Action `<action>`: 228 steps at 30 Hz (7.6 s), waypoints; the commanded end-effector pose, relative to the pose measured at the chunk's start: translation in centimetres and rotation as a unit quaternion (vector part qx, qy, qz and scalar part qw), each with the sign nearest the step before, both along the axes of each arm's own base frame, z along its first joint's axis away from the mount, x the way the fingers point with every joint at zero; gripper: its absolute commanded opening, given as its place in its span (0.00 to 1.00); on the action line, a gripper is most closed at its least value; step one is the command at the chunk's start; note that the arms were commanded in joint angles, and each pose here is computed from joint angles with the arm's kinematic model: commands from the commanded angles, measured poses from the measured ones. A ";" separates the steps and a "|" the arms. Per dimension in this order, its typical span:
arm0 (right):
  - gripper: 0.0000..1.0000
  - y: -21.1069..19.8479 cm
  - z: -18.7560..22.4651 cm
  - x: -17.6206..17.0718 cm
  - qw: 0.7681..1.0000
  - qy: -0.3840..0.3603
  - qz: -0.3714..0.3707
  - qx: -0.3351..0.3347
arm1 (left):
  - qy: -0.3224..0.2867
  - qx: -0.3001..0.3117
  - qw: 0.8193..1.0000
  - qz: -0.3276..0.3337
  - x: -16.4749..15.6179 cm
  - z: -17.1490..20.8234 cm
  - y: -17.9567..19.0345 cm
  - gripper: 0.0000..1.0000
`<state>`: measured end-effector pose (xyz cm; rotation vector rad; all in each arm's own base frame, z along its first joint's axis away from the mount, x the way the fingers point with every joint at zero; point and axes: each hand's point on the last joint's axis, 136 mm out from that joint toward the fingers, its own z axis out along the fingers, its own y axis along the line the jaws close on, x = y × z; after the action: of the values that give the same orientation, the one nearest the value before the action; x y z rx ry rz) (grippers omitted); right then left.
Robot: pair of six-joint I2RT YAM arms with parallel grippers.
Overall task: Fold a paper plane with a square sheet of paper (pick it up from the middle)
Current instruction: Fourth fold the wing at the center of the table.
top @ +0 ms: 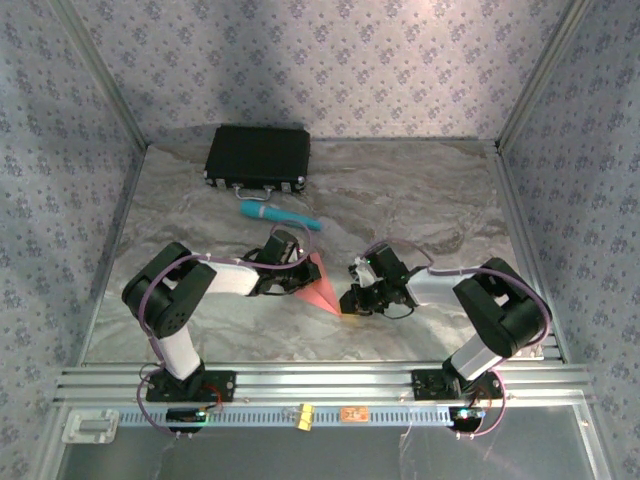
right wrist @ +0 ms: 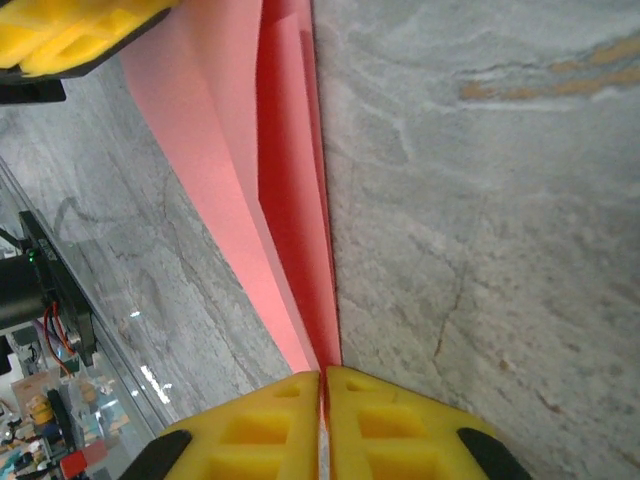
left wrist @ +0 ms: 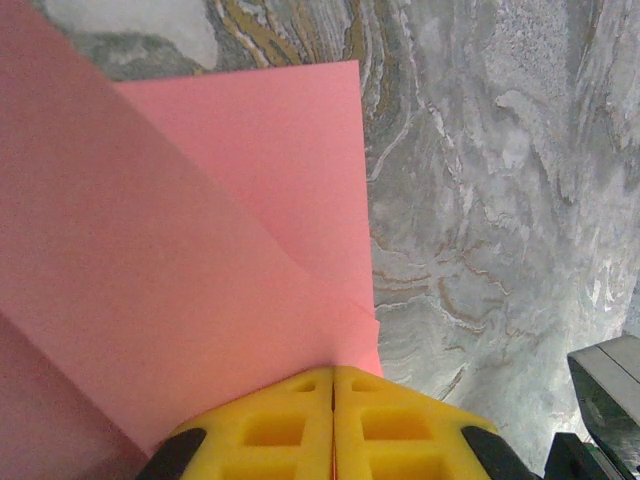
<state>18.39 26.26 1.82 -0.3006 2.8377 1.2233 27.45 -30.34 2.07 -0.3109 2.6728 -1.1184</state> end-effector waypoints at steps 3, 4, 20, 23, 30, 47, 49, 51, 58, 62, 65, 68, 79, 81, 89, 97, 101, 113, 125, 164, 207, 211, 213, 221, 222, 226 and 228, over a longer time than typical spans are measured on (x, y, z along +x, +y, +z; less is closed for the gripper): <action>0.13 -2.4 -2.1 -2.4 0.997 0.054 -0.010 -0.056 | 0.024 0.038 0.999 0.006 -0.7 -2.4 1.3 0.09; 0.13 -2.5 -2.2 -2.5 0.997 0.057 -0.011 -0.059 | 0.025 0.038 0.999 0.006 -0.7 -2.4 1.4 0.09; 0.10 -3.1 -2.6 -3.4 0.995 0.066 -0.017 -0.072 | 0.025 0.038 0.999 0.006 -0.7 -2.4 1.3 0.08; 0.08 -3.3 -2.5 -3.4 0.995 0.062 -0.019 -0.080 | 0.026 0.037 0.999 0.005 -0.8 -2.4 1.3 0.08; 0.06 -3.4 -2.7 -3.4 0.994 0.064 -0.017 -0.086 | 0.027 0.035 0.999 0.006 -0.8 -2.6 1.3 0.09; 0.08 0.8 5.0 1.2 0.999 -0.033 -0.008 0.008 | 0.026 0.037 0.999 0.003 -0.9 -2.5 1.3 0.09; 0.07 2.0 5.1 1.5 0.999 -0.028 0.002 0.018 | 0.025 0.036 0.999 0.002 -0.9 -2.4 1.2 0.08; 0.07 3.0 4.9 1.7 0.999 -0.028 0.010 0.014 | 0.024 0.035 0.999 0.001 -0.9 -2.4 1.1 0.08; 0.06 4.7 3.4 3.0 0.999 -0.030 0.018 -0.011 | 0.025 0.035 0.999 0.001 -0.9 -2.4 1.1 0.08; 0.06 4.6 1.6 2.8 0.999 -0.015 0.021 -0.024 | 0.023 0.036 0.999 0.001 -0.9 -2.3 1.2 0.08; 0.06 3.9 0.3 2.1 0.999 -0.001 0.020 -0.030 | 0.024 0.037 0.999 0.002 -1.0 -2.3 1.3 0.08; 0.06 3.1 -0.7 1.0 0.999 0.016 0.019 -0.033 | 0.024 0.037 0.999 0.001 -1.0 -2.3 1.3 0.08; 0.07 0.7 -1.2 -0.4 0.999 0.023 0.003 -0.040 | 0.024 0.039 0.999 0.003 -0.9 -2.4 1.4 0.08; 0.07 0.4 -1.2 -0.8 0.999 0.027 0.002 -0.039 | 0.025 0.040 0.999 0.003 -1.0 -2.4 1.4 0.08; 0.07 -1.8 -1.6 -2.8 0.998 0.038 -0.004 -0.059 | 0.026 0.044 0.999 0.006 -1.0 -2.6 1.7 0.08; 0.07 -2.4 -1.5 -3.3 0.997 0.040 -0.020 -0.059 | 0.026 0.041 0.999 0.004 -1.0 -2.5 1.5 0.08; 0.07 -1.1 2.0 -1.9 1.000 0.003 -0.012 -0.023 | 0.026 0.041 0.999 0.004 -1.0 -2.5 1.5 0.08; 0.07 3.1 4.3 2.9 0.999 -0.035 0.013 -0.005 | 0.025 0.039 0.999 0.002 -1.1 -2.5 1.4 0.08; 0.07 4.5 1.4 4.4 0.999 -0.027 0.005 -0.040 | 0.025 0.038 0.999 0.002 -1.0 -2.4 1.4 0.08; 0.00 -1.0 -4.1 1.2 0.991 0.058 -0.069 -0.096 | -0.007 0.004 0.999 -0.044 -3.0 1.6 -2.4 0.07; 0.00 -1.3 -4.9 0.3 0.991 0.074 -0.054 -0.100 | 0.031 0.106 0.992 0.069 6.0 -2.6 8.6 0.07; 0.00 -1.2 -5.0 0.2 0.991 0.076 -0.054 -0.099 | 0.029 0.104 0.992 0.072 6.8 -2.4 9.3 0.07; 0.00 -1.2 -5.0 0.2 0.991 0.076 -0.053 -0.098 | 0.030 0.105 0.991 0.074 7.1 -2.4 9.5 0.07; 0.00 -1.1 -5.0 0.1 0.991 0.077 -0.052 -0.097 | 0.016 0.114 0.991 0.066 8.2 -1.3 9.8 0.08; 0.00 -1.1 -5.0 0.1 0.991 0.077 -0.052 -0.097 | 0.015 0.118 0.991 0.065 8.3 -1.1 9.9 0.08; 0.00 -1.1 -5.0 0.2 0.991 0.076 -0.052 -0.097 | 0.002 0.110 0.992 0.058 8.8 0.3 9.7 0.08; 0.00 -1.1 -5.0 0.2 0.991 0.075 -0.052 -0.097 | -0.011 0.104 0.993 0.059 9.0 1.6 9.6 0.09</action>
<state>22.31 29.07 1.70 -0.1713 2.8100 1.2145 35.69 -21.63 2.20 -0.4282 2.7110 -0.8550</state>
